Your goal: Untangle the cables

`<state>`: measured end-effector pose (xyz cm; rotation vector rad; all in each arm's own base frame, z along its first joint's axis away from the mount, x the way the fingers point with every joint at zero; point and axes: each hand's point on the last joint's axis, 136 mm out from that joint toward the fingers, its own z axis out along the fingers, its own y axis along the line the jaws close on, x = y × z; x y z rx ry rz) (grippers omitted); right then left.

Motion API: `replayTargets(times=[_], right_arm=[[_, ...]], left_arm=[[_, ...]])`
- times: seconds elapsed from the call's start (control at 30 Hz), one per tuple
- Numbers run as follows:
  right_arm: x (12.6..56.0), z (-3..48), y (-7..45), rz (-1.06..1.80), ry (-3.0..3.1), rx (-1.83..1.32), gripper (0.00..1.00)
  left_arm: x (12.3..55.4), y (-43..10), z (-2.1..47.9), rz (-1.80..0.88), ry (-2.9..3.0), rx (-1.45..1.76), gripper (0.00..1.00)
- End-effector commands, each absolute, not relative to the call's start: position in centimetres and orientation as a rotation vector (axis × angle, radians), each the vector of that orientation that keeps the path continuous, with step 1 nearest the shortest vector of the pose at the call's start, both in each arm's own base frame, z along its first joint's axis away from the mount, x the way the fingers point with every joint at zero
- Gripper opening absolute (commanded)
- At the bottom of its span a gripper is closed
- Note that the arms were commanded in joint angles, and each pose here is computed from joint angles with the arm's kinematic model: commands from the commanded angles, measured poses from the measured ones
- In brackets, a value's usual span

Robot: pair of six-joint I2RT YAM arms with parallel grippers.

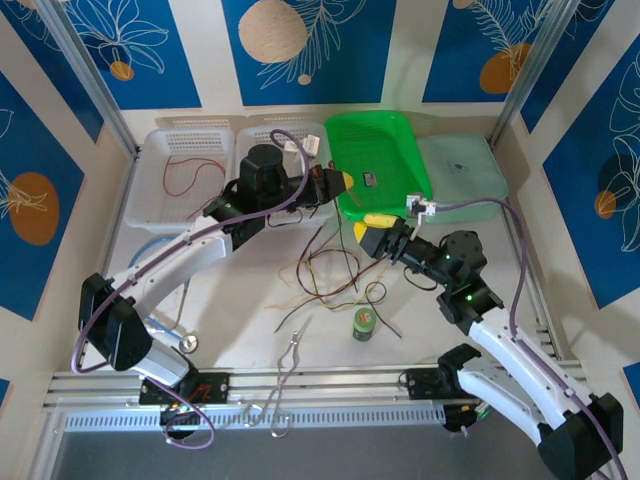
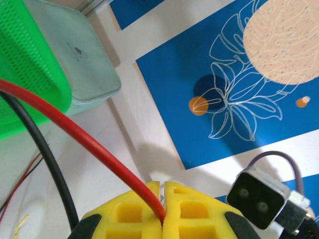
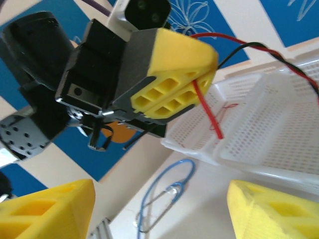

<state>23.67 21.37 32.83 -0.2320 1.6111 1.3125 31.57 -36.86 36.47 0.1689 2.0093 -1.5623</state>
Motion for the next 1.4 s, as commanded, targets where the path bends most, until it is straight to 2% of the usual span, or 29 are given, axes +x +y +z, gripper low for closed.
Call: replayTargets(times=[0.0, 0.3, 0.5, 1.1, 1.37], right_arm=[[24.2, 33.5, 21.9, 1.409, 1.549, -0.107, 0.66], [25.6, 32.8, 24.2, 1.569, 1.605, 0.271, 0.49], [25.2, 32.9, 25.6, 1.648, 1.581, 0.383, 0.48], [25.2, 35.1, 29.8, 1.838, 1.524, 0.312, 0.45], [25.5, 35.1, 30.3, 1.869, 1.512, 0.299, 0.34]], left_arm=[[32.4, -37.1, 38.1, -1.626, 1.939, 0.145, 0.0], [32.5, -36.8, 36.7, -1.587, 1.977, 0.16, 0.0], [32.7, -36.7, 36.4, -1.578, 1.979, 0.155, 0.0], [32.6, -36.7, 36.6, -1.583, 1.974, 0.159, 0.0], [32.6, -36.7, 36.7, -1.587, 1.97, 0.159, 0.0]])
